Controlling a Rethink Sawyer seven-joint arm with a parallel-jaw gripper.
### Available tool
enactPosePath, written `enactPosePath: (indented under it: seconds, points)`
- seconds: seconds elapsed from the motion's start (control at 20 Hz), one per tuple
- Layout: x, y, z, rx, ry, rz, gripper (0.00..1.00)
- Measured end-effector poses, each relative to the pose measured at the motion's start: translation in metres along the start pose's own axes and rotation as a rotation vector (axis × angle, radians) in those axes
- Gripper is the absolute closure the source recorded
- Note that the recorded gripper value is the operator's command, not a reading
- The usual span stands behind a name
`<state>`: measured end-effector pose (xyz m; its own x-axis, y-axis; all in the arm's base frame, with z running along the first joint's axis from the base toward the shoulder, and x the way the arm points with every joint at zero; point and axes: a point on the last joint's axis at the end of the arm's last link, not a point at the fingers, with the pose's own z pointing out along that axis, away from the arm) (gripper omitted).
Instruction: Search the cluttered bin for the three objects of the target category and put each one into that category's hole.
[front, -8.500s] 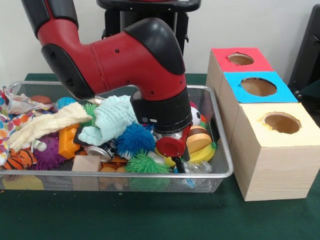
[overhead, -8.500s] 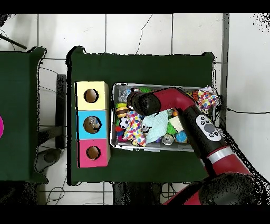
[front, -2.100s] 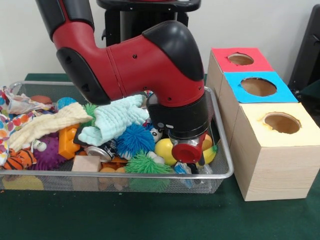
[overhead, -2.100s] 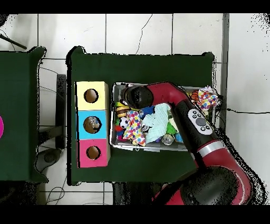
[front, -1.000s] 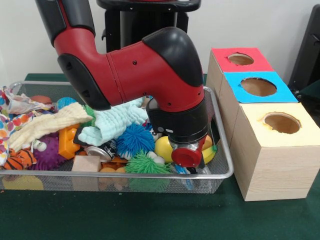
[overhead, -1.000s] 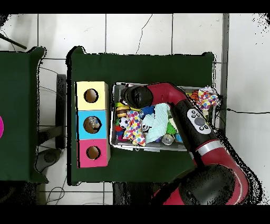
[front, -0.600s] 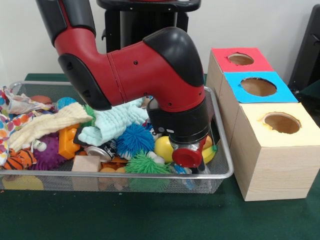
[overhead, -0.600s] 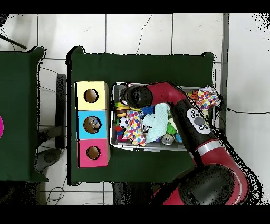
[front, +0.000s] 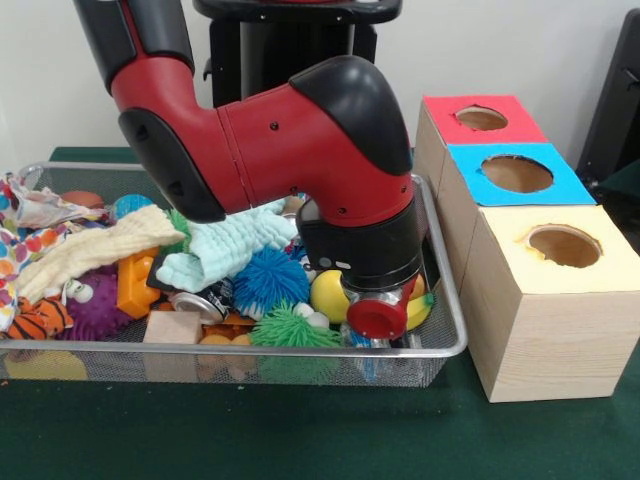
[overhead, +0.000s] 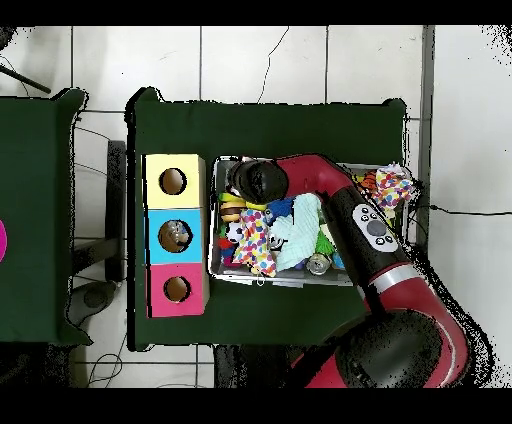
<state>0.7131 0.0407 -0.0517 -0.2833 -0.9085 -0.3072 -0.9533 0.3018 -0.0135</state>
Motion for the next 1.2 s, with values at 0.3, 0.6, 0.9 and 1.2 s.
enactPosePath:
  seconds: [0.3,0.6,0.9,1.2]
  points:
    - [-0.002,0.0,0.0,0.002,0.009,-0.009,1.0]
    - [-0.004,-0.003,-0.011,0.013,0.013,-0.015,1.0]
    - [-0.014,-0.009,-0.043,0.034,0.02,-0.032,1.0]
    - [-0.019,-0.016,-0.077,0.06,0.027,-0.038,1.0]
